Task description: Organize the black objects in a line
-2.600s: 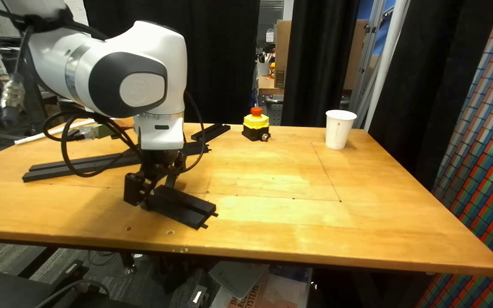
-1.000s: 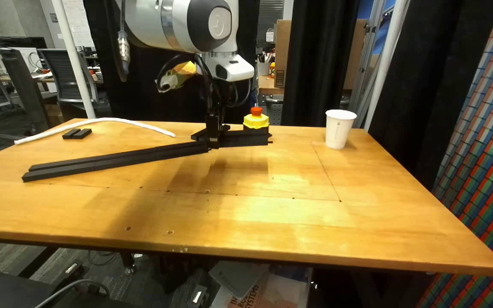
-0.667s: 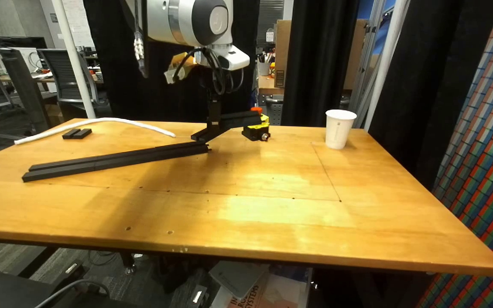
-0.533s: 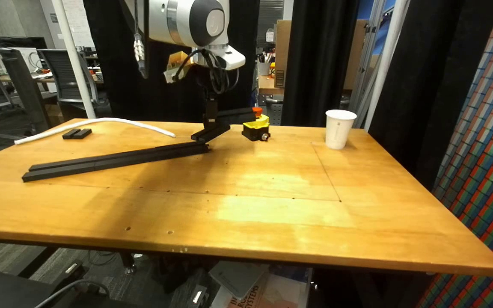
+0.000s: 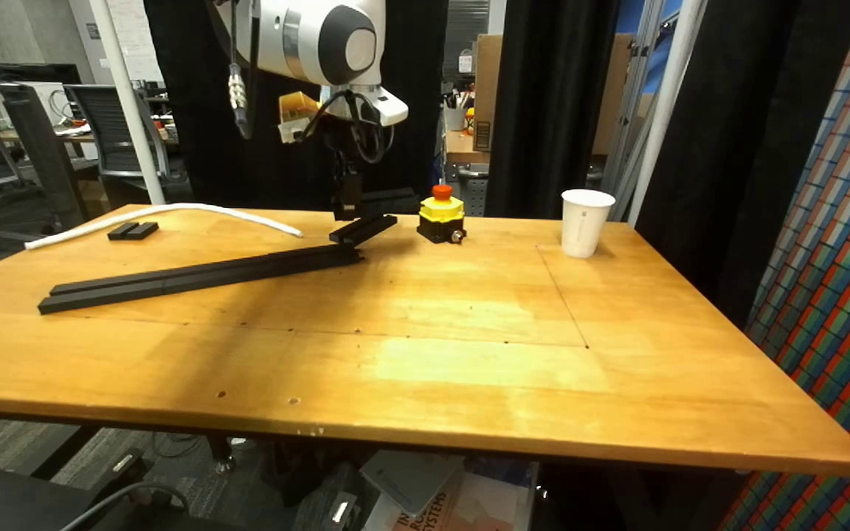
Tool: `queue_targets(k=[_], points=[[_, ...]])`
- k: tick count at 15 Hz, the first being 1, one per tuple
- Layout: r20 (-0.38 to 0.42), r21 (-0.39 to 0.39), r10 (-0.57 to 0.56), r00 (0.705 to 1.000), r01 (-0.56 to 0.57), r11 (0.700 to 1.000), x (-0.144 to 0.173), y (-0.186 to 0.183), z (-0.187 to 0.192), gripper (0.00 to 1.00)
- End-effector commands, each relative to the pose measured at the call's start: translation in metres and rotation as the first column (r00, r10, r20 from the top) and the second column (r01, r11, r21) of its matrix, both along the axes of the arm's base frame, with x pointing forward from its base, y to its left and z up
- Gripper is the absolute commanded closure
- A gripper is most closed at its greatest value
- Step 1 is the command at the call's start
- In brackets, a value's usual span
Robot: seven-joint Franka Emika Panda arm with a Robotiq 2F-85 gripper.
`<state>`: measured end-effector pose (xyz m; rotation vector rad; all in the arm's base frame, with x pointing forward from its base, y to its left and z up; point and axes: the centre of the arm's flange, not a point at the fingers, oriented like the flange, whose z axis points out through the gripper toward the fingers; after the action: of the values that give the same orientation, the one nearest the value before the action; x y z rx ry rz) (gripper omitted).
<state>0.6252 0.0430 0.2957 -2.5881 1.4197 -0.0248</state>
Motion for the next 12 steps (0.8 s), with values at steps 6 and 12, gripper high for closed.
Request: queue_targets(k=[6, 12], points=[[-0.145, -0.053, 0.04, 0.989, -0.048, 0.997, 0.033, -0.019, -0.033, 0.55], [-0.186, -0.046, 0.078, 0.979, -0.088, 0.995, 0.05, -0.014, -0.053, 0.55]])
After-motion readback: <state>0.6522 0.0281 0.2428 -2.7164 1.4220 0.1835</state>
